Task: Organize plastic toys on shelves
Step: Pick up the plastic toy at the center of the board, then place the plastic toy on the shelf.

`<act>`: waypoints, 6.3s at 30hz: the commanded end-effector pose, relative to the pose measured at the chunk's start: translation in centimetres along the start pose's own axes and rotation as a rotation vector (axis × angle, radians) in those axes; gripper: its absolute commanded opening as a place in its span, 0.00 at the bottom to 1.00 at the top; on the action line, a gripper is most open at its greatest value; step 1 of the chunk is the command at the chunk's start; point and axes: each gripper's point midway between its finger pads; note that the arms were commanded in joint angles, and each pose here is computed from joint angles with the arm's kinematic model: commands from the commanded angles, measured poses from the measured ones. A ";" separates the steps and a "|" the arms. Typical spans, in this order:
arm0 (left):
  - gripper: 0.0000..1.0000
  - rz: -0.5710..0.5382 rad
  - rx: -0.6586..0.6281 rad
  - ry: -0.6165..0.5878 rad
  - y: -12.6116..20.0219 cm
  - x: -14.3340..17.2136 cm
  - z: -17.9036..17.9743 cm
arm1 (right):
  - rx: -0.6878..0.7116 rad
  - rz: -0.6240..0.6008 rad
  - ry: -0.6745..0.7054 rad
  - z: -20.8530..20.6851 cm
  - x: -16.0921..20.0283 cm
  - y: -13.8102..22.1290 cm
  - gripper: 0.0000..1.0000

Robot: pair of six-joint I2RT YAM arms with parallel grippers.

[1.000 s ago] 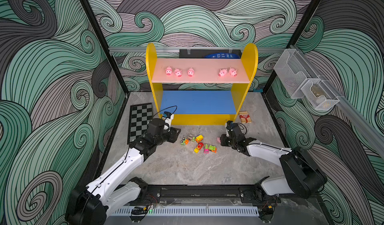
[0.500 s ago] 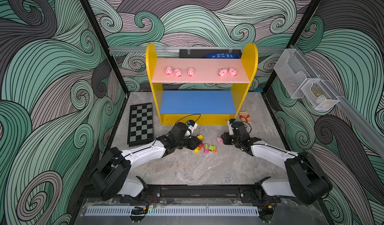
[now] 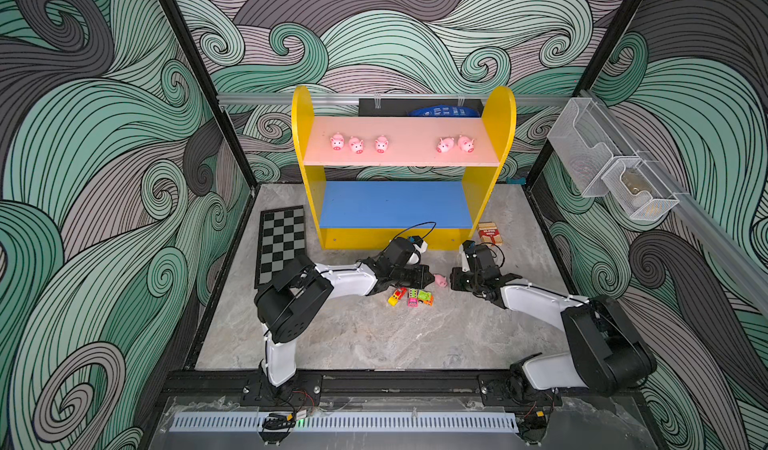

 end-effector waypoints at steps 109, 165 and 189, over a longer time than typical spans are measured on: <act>0.31 -0.586 -0.458 -0.177 28.0 -5.4 7.2 | -0.468 -0.267 0.235 12.5 -10.8 12.7 0.00; 0.31 -0.586 -0.453 -0.150 28.4 -5.7 8.0 | -0.466 -0.533 0.057 17.4 -35.8 25.2 0.00; 0.31 -0.591 -0.441 -0.148 28.6 -5.9 8.1 | -0.426 -0.493 0.050 16.8 -36.3 22.6 0.13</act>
Point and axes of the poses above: each gripper's point midway between its finger pads, its own y axis back along the fingers, its own z axis along the line the jaws close on, x = y × z, and after that the axes turned 13 degrees about y, right-handed
